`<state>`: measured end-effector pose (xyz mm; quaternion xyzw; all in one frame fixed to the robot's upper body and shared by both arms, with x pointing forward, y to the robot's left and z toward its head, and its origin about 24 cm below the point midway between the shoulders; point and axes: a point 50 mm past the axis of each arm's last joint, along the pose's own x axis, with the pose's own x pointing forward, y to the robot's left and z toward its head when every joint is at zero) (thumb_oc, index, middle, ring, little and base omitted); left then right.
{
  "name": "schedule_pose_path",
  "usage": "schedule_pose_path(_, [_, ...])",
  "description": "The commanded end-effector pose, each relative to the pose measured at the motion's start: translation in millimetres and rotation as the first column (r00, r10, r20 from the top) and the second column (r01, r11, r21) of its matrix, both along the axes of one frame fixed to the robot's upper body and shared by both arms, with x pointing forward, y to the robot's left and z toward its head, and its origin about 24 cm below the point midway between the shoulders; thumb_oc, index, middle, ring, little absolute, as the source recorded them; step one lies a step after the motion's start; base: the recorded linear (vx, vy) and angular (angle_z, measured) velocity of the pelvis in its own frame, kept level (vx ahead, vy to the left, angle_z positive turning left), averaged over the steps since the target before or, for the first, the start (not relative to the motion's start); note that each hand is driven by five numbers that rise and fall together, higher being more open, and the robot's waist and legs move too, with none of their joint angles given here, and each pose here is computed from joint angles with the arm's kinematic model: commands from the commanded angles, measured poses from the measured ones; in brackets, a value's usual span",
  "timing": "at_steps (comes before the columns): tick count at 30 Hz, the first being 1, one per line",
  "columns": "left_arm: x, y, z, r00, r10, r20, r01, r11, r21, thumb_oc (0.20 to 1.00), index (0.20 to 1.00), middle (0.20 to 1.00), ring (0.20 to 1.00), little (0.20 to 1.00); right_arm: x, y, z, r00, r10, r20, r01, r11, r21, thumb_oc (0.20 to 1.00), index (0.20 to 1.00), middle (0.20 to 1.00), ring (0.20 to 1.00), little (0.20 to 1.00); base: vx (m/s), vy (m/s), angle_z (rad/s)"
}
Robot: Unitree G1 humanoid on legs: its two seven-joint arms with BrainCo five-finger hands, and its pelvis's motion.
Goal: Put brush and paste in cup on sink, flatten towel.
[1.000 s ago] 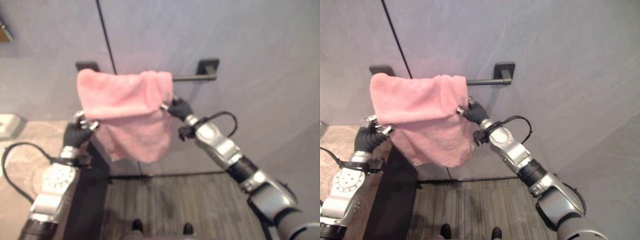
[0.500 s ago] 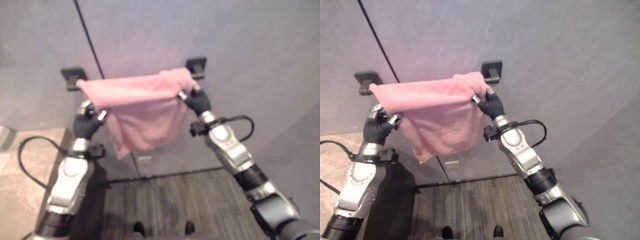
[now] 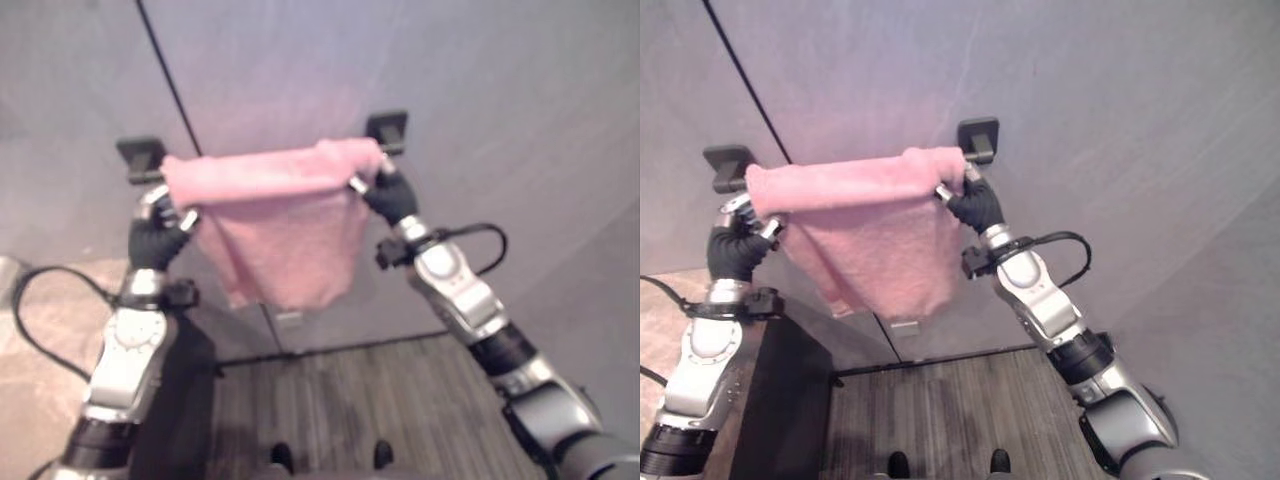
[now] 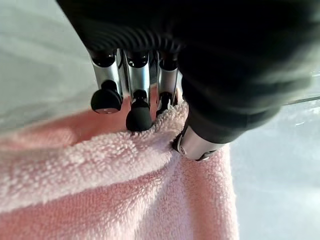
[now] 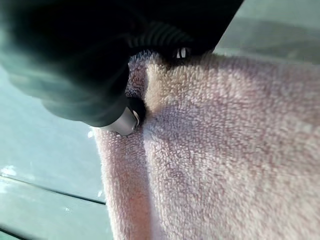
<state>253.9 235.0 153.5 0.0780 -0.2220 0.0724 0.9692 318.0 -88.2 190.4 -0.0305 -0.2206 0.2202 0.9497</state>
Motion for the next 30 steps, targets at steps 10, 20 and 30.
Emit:
schedule_pose_path(10, [-2, 37, 30, 0.972, 0.191, 0.136, -0.197, 0.98, 0.028, 0.2, 0.2, 0.2, 0.2, 0.2, 3, 7, 56, 0.977, -0.028, 0.212, 0.019, 0.999, 0.043, 0.2, 0.2, 0.2, 0.2, 0.2, 0.0, 0.0, 0.0])
schedule_pose_path(20, [0, 40, 19, 0.977, 0.2, 0.079, -0.205, 0.978, 0.05, 0.2, 0.2, 0.2, 0.2, 0.2, 6, 4, 51, 0.98, -0.051, 0.193, 0.047, 0.999, 0.022, 0.2, 0.2, 0.2, 0.2, 0.2, 0.0, 0.001, 0.0])
schedule_pose_path(30, [-2, 50, 16, 0.966, 0.25, 0.06, -0.255, 0.962, 0.096, 1.0, 1.0, 1.0, 1.0, 1.0, 10, -8, 40, 0.983, -0.096, 0.158, 0.098, 0.995, -0.005, 1.0, 1.0, 1.0, 1.0, 1.0, 0.0, 0.0, 0.0])
